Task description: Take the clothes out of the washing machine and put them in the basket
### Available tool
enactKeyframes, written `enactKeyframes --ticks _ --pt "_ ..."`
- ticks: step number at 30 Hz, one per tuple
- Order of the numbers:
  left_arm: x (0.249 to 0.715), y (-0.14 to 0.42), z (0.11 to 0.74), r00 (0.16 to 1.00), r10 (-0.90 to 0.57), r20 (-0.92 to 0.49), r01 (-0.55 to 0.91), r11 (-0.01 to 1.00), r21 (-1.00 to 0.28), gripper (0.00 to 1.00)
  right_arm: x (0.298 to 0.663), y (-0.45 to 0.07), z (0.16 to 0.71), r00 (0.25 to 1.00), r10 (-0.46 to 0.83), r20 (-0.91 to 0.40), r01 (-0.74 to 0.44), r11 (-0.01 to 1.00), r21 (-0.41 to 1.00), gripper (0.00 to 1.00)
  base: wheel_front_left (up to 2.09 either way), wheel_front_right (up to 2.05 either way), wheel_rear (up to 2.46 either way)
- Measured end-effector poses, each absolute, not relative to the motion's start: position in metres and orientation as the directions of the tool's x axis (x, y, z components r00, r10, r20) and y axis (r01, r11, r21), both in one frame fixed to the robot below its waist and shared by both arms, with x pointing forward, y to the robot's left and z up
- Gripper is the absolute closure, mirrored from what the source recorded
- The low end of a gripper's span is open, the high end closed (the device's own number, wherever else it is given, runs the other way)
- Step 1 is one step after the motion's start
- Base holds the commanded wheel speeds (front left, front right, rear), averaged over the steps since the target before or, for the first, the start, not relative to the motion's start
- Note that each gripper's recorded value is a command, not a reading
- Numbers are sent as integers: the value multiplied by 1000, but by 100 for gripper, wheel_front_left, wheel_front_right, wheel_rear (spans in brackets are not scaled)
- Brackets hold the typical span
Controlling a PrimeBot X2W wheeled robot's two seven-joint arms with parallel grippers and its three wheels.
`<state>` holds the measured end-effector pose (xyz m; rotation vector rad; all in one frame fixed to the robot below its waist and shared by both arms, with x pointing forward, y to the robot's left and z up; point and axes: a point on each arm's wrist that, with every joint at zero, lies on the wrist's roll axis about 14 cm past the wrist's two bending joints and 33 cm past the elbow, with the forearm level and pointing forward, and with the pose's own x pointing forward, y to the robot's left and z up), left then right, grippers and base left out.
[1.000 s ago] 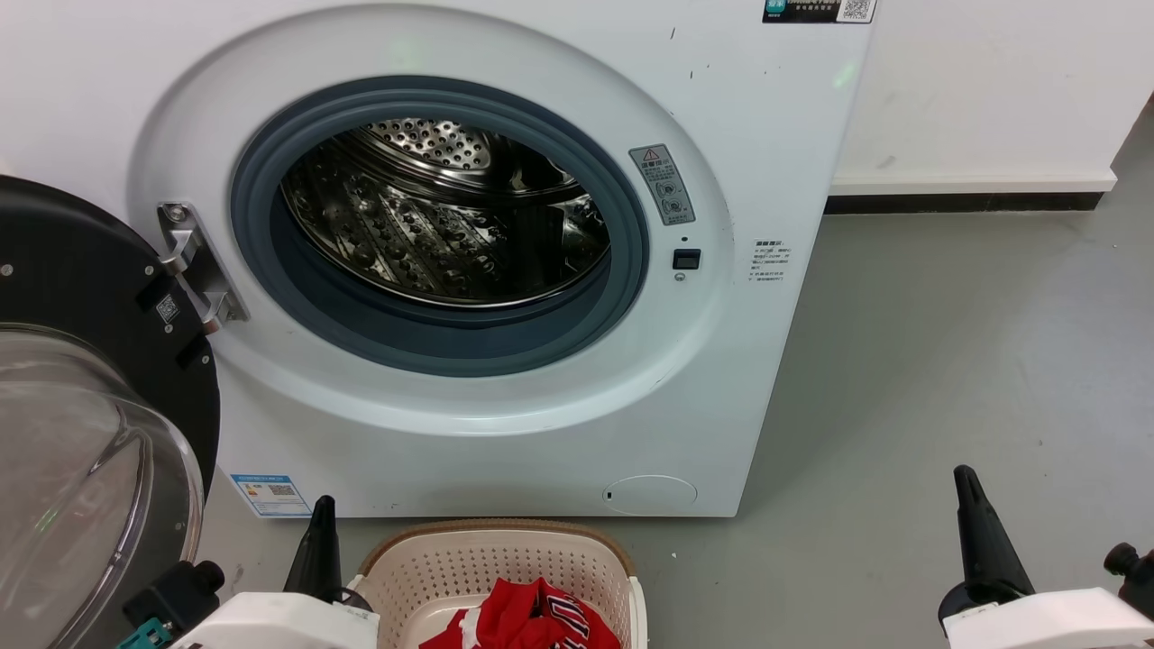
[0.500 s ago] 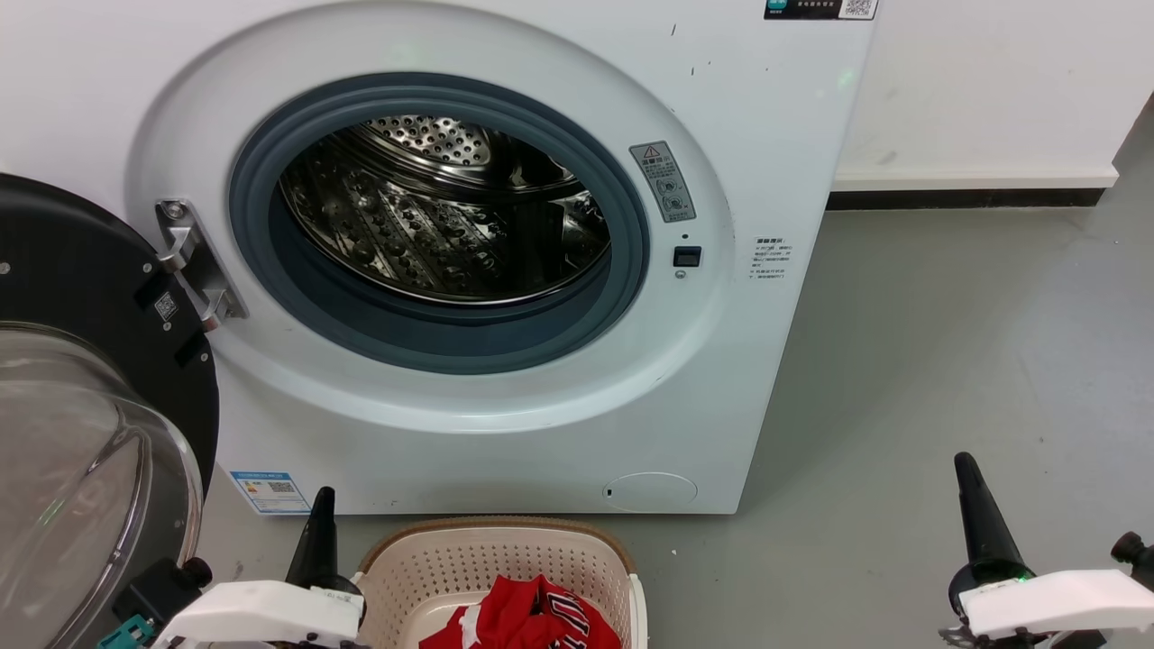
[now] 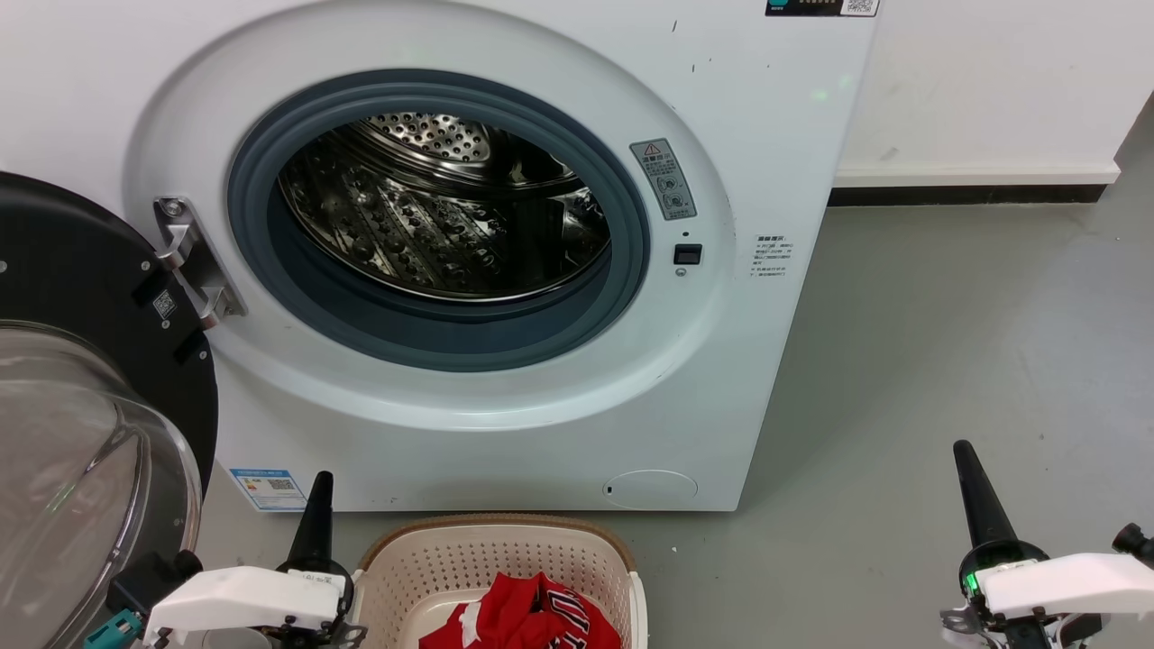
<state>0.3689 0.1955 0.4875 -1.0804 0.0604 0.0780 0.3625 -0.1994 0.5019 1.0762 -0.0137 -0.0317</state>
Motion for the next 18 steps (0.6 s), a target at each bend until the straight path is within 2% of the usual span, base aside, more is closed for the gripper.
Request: enactKeyframes --ticks 18 --pt "375 196 491 997 15 -74 -75 296 -952 100 371 -200 500 1000 -22 -21 27 303 953 100 0 0 0"
